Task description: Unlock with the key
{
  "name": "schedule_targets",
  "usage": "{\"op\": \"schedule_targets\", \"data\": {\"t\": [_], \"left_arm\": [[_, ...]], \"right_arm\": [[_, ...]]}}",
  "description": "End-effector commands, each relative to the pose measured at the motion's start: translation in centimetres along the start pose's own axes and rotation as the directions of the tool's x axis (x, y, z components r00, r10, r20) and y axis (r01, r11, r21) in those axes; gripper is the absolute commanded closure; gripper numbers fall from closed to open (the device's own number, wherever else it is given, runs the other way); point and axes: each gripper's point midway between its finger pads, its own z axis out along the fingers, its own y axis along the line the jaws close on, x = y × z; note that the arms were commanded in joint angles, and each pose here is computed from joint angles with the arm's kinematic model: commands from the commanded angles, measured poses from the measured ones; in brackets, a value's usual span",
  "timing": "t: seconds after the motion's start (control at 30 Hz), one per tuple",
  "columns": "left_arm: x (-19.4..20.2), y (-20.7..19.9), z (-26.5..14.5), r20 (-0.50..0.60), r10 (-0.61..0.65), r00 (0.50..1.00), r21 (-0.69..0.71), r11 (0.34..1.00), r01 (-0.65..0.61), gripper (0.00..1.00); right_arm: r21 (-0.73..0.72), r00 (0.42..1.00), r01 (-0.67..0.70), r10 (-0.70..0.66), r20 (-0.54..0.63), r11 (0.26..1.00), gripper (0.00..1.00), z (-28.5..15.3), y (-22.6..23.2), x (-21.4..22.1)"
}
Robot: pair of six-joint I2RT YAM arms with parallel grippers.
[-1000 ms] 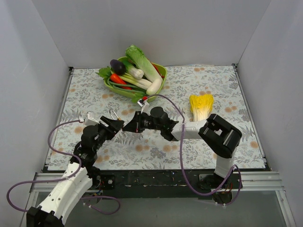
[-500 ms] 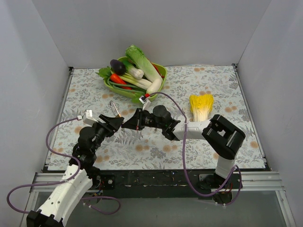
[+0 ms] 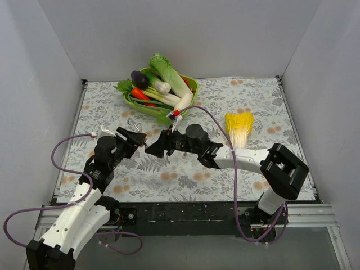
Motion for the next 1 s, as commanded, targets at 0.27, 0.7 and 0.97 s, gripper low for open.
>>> {"op": "schedule_targets", "data": {"t": [0.27,0.7,0.97], "left_arm": [[-2.1,-1.4,-0.3,0.08,-0.169,0.982,-0.016,0.985,0.171,1.0],[-0.8,-1.4,-0.8,0.022,-0.278,0.96,0.01,0.961,0.278,1.0],[-0.4,-1.2,-0.6,0.012,-0.286,0.958,0.005,0.958,0.286,1.0]], "right_arm": [[0.065,0.977,0.212,-0.214,0.023,0.975,0.26,-1.1,0.2,0.6],[0.09,0.961,0.265,-0.27,0.054,0.96,0.3,1.6,-0.2,-1.3],[0.086,0.959,0.27,-0.276,0.069,0.959,0.33,2.9,0.0,-2.1]]}}
